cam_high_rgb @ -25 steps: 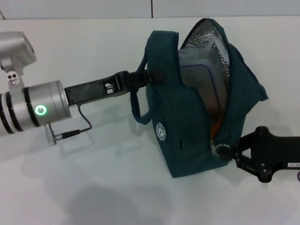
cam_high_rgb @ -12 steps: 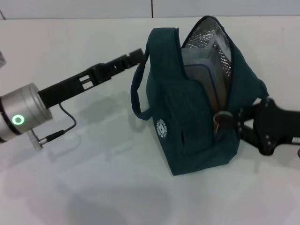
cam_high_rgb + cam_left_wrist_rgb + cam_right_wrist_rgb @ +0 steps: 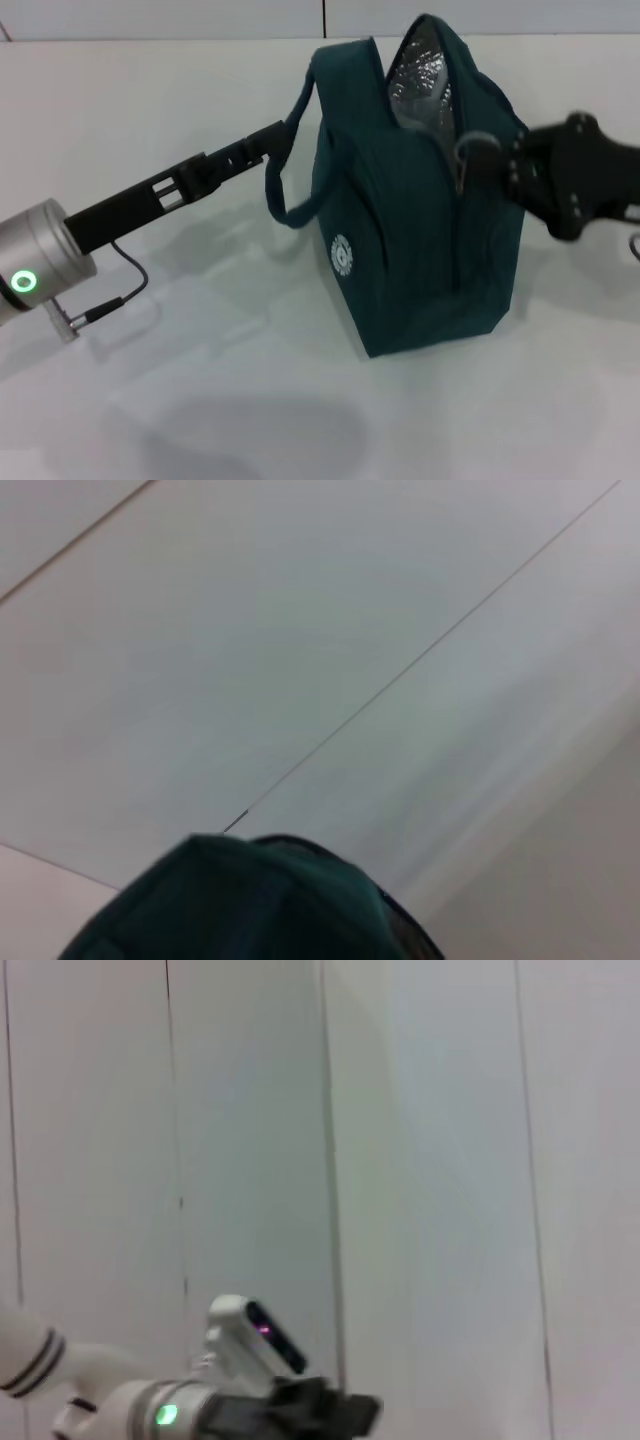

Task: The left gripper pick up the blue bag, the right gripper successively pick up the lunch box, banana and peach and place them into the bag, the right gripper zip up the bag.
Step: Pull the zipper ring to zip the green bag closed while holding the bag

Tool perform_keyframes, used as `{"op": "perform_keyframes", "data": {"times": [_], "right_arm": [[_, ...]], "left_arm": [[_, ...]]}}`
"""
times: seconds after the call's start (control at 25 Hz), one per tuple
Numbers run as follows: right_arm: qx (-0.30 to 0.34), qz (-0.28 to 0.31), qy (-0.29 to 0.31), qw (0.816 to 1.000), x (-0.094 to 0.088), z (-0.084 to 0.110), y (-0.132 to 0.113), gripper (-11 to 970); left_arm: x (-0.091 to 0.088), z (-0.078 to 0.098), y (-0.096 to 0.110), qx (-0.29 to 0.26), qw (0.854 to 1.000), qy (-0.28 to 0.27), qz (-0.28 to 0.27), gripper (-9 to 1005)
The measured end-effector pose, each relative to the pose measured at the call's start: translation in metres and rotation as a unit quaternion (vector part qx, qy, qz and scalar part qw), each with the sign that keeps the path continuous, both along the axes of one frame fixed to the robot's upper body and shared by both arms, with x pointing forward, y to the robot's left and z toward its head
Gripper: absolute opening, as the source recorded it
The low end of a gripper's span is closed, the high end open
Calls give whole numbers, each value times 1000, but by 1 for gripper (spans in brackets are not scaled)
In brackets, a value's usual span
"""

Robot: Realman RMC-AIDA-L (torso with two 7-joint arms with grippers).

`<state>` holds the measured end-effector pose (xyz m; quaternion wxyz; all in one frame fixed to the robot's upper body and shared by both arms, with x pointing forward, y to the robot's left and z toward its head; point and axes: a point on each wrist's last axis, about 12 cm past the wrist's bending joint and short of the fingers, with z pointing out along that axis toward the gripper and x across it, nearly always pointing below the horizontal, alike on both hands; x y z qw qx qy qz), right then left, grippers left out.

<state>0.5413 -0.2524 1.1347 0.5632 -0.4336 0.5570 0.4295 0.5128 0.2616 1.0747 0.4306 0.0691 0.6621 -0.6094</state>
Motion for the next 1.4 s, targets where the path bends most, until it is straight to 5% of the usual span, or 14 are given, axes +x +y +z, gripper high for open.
{"op": "perform_keyframes", "data": {"times": [0.2,0.64,1.0,1.4], "right_arm": [[-11,-7,-15,1000,20,10,13,7],[-49,68,-30,996,34,19,67,7],[2,38,-19,999,38,24,62,7],[24,-1,71,997,49,8,67,7]], "left_arm": [[-9,1,4,-5,1000,-13,-15,874],[-24,1,25,10,1000,-24,5,873],[-18,-4,10,20,1000,-7,-21,872],[-4,-3,-6,26,999,-9,-39,871]]}}
